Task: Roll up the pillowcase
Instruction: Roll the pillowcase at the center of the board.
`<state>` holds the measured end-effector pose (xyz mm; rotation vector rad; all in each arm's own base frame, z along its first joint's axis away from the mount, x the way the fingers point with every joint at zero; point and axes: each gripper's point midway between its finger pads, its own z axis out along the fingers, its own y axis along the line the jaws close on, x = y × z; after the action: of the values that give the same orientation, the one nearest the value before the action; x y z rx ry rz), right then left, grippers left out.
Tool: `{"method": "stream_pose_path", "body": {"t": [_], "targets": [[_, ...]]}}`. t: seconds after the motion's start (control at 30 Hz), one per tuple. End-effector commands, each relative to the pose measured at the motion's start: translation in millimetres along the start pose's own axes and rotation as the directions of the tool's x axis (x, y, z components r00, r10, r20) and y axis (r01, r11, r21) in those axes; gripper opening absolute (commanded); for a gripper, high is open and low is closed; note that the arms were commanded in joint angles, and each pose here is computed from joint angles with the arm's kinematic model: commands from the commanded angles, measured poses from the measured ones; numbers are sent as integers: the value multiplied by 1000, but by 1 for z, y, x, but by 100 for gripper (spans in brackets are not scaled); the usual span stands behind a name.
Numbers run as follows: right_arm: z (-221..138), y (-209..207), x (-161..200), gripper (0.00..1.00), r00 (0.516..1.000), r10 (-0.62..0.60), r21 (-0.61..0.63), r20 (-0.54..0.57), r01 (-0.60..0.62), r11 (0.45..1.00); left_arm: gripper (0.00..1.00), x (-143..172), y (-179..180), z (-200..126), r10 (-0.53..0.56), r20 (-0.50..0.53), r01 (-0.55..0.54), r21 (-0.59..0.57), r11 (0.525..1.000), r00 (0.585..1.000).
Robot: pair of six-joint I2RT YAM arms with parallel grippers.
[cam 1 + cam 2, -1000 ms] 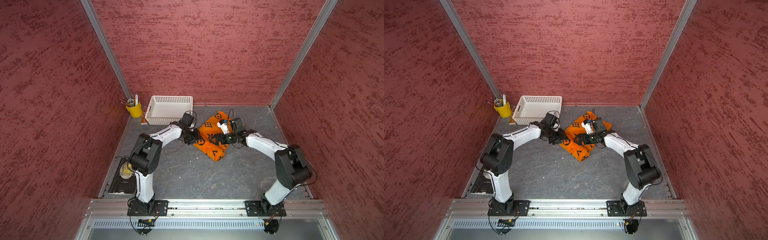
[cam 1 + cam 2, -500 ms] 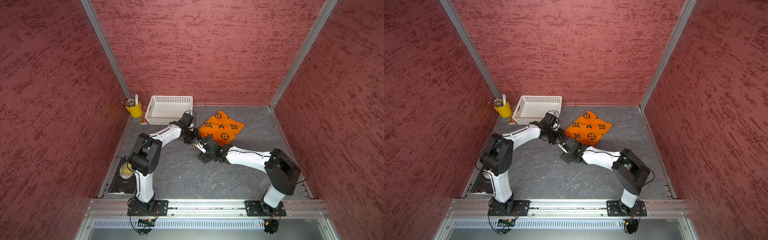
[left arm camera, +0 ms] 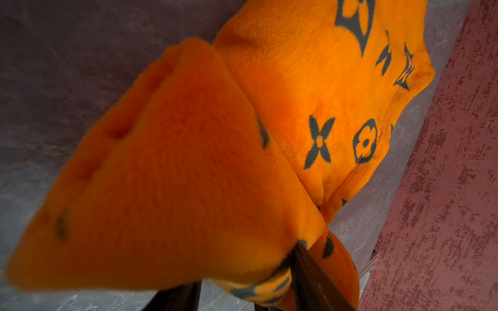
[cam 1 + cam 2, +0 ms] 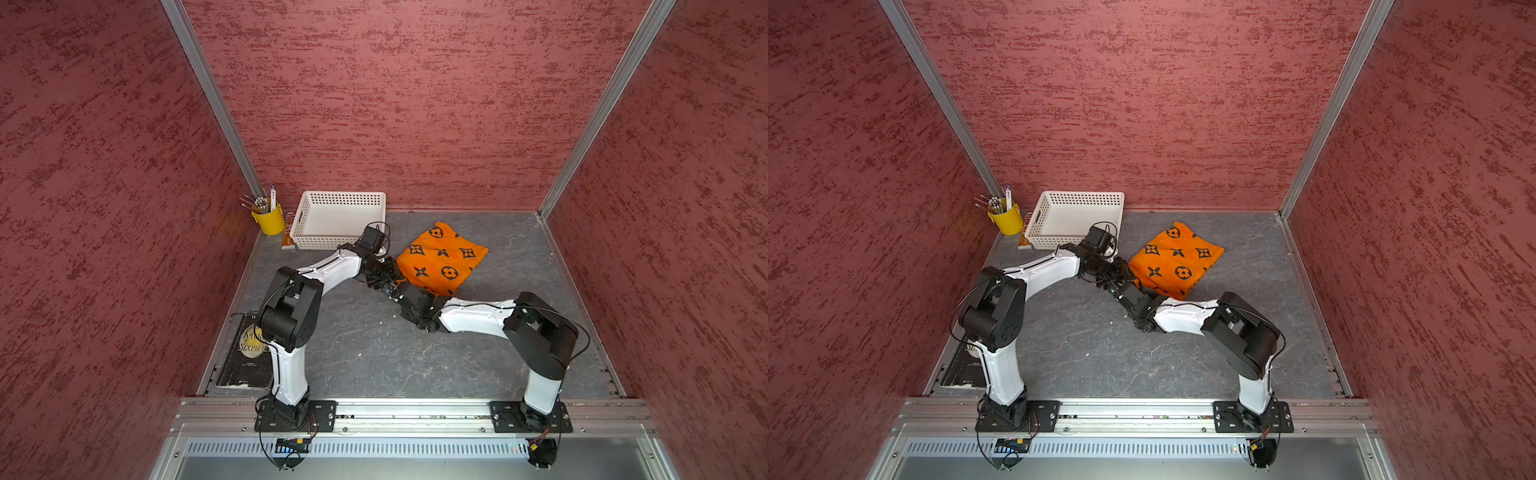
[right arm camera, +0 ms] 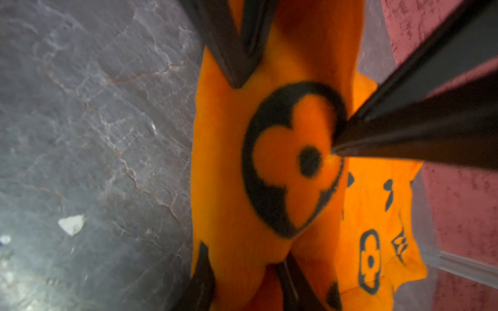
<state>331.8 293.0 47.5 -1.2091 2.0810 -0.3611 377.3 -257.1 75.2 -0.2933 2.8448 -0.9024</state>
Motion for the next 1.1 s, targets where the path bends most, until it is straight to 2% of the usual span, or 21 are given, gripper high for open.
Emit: {"method": "stream_pose_path", "body": {"t": [0.0, 0.17, 0.3, 0.4, 0.47, 0.57, 0.7, 0.77, 0.9, 1.0, 1.07], "targets": [[1, 3, 16, 18, 998, 16, -13, -64, -17, 1000, 57, -11, -6, -21, -5, 51, 3, 40, 999, 999], [-12, 14, 12, 13, 989, 126, -156, -83, -138, 978, 61, -28, -1, -67, -48, 141, 36, 85, 996, 989], [-24, 16, 4, 16, 963, 256, -334, -88, -271, 903, 62, -36, 3, -98, -59, 206, 37, 108, 993, 977], [-24, 5, 4, 18, 933, 337, -413, -129, -360, 837, 62, -34, 3, -99, -46, 209, 25, 103, 994, 977], [-18, -5, 7, 20, 901, 399, -460, -173, -432, 776, 62, -30, 0, -92, -36, 194, 17, 100, 995, 980], [-6, -20, 15, 21, 837, 478, -525, -265, -542, 657, 63, -23, -10, -77, -5, 168, -10, 92, 996, 986], [7, -39, 18, 27, 742, 567, -592, -358, -650, 477, 62, -17, -26, -52, 46, 124, -56, 71, 996, 991], [12, -48, 20, 30, 700, 597, -607, -391, -684, 404, 62, -16, -33, -40, 68, 102, -75, 69, 995, 992], [20, -66, 24, 38, 611, 664, -619, -431, -735, 276, 62, -17, -41, -17, 86, 67, -90, 56, 994, 994], [24, -75, 25, 50, 551, 700, -631, -454, -753, 184, 62, -21, -44, -4, 78, 52, -81, 55, 995, 996], [25, -79, 24, 53, 529, 712, -633, -462, -759, 154, 62, -24, -45, 4, 75, 44, -78, 59, 995, 996]]}}
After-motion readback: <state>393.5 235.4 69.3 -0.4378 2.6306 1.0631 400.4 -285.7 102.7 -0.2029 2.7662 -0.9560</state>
